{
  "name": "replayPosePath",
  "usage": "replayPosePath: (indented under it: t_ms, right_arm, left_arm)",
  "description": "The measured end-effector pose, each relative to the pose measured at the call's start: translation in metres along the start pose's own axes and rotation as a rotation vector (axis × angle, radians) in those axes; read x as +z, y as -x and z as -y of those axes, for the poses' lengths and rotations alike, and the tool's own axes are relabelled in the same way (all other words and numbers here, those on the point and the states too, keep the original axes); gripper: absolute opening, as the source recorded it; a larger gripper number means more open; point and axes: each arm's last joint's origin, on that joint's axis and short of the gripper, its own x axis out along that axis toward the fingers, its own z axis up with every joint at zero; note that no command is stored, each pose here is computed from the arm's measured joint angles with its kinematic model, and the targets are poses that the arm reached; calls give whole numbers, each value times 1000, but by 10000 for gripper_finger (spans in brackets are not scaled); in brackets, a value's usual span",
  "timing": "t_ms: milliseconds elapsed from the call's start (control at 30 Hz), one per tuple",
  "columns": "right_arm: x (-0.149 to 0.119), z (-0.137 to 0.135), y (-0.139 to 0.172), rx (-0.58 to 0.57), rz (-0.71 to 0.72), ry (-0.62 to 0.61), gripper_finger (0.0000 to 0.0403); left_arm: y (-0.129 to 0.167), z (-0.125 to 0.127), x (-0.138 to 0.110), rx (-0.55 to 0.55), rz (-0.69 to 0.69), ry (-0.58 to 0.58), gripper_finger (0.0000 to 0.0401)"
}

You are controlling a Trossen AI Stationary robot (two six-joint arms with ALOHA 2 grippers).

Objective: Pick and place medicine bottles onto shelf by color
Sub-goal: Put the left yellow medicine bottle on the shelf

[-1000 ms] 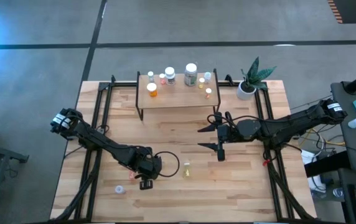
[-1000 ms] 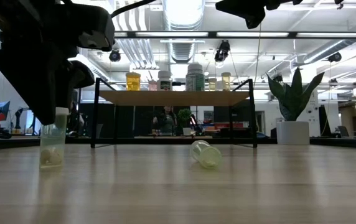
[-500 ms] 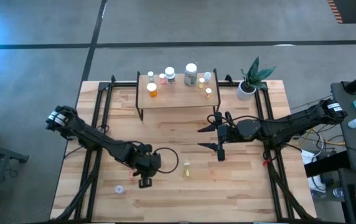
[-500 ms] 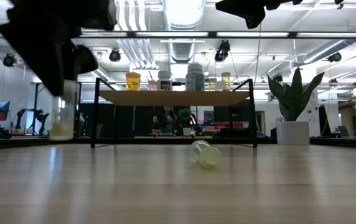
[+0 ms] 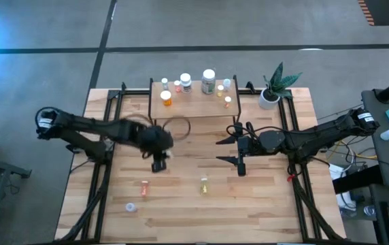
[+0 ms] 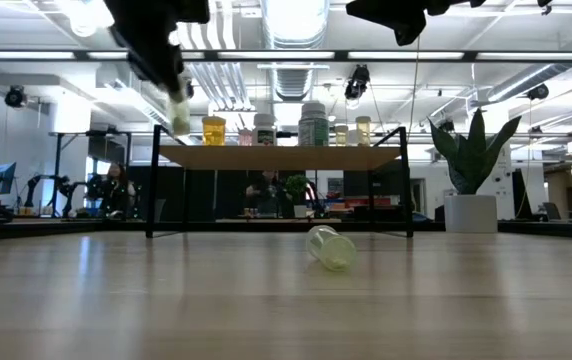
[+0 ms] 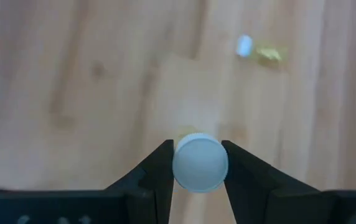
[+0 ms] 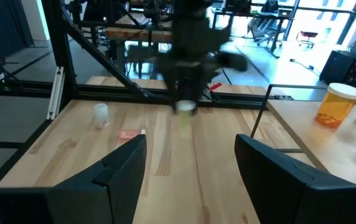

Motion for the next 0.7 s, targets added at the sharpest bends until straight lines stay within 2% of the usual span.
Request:
replayPosePath:
  t_ms: [300,467,700]
  right_arm:
    - [0,0,0,0,1,10,235]
    - [0,0,0,0,-1,18,235]
    - [-1,0,0,0,-6,29,235]
  left_arm:
    - [40,-58,47,120,92,1,102]
    - [47,-87,61,171,31,33,102]
    - [41,-117,71,216,-39,89,102]
